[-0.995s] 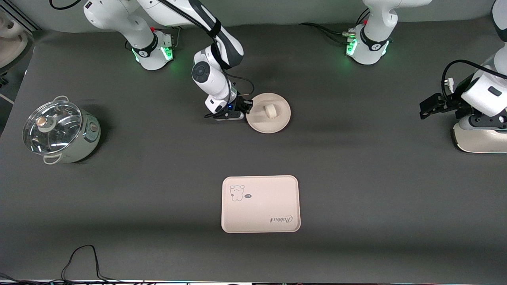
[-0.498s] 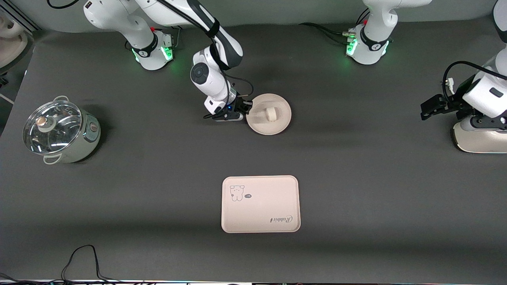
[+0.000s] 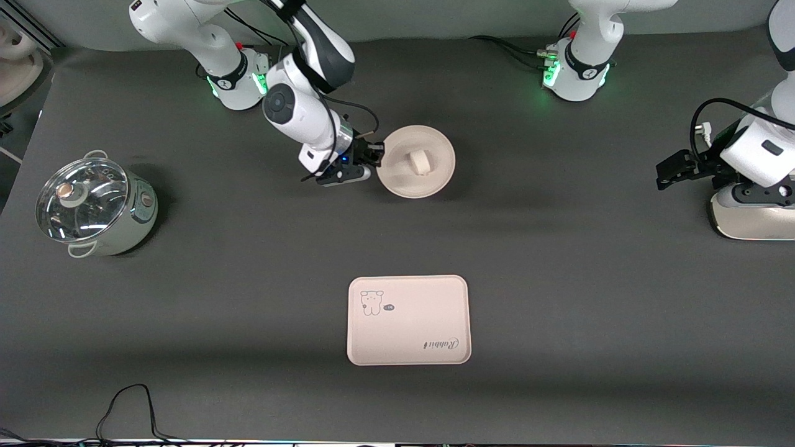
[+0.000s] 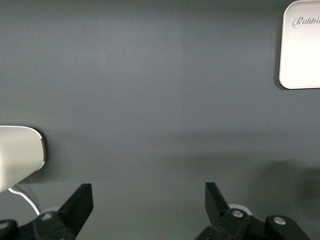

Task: Place bun in plate and plate on tray
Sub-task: 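Carry the plate with the right gripper onto the Rabbit tray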

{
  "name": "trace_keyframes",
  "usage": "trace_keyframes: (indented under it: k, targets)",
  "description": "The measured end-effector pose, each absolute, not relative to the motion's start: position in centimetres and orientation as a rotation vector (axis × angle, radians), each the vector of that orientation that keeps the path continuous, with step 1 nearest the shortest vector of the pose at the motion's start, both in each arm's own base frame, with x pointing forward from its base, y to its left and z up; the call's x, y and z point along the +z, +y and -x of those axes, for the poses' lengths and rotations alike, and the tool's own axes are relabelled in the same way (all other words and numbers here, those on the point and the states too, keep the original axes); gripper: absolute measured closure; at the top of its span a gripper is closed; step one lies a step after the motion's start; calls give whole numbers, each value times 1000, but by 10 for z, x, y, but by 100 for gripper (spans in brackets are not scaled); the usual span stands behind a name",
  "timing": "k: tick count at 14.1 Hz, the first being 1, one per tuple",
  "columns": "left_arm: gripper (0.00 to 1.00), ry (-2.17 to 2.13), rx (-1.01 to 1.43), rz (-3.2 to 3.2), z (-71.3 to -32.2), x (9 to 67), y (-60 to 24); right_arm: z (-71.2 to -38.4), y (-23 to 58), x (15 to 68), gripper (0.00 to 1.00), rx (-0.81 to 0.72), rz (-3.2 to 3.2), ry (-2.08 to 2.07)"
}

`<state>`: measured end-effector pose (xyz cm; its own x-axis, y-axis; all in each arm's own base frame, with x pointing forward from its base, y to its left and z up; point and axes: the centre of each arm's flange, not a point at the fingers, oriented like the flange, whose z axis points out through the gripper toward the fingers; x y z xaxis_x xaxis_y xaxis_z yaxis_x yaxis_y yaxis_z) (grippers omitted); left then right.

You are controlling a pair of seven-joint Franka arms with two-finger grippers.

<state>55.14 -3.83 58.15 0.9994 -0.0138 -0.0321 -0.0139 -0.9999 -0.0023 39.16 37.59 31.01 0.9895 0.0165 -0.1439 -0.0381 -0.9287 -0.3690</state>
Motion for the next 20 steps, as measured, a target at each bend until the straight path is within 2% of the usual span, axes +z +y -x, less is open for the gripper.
trace_keyframes:
  k: [2,4,8,12,17,20]
  targets:
    - [0,28,44,3139,-551,583,-41,-409,366,318,97,170,2754,39]
    - [0,45,34,3139,-550,587,-46,-443,358,326,97,131,2768,47]
    - [0,51,26,3138,-548,590,-49,-541,363,339,97,85,2773,77]
    - [0,61,30,3138,-548,590,-52,-625,357,321,97,10,2799,112]
    - [0,64,30,3138,-547,590,-53,-686,349,305,97,-34,2801,124]
    - [0,66,30,3138,-547,590,-54,-704,351,291,97,-60,2799,119]
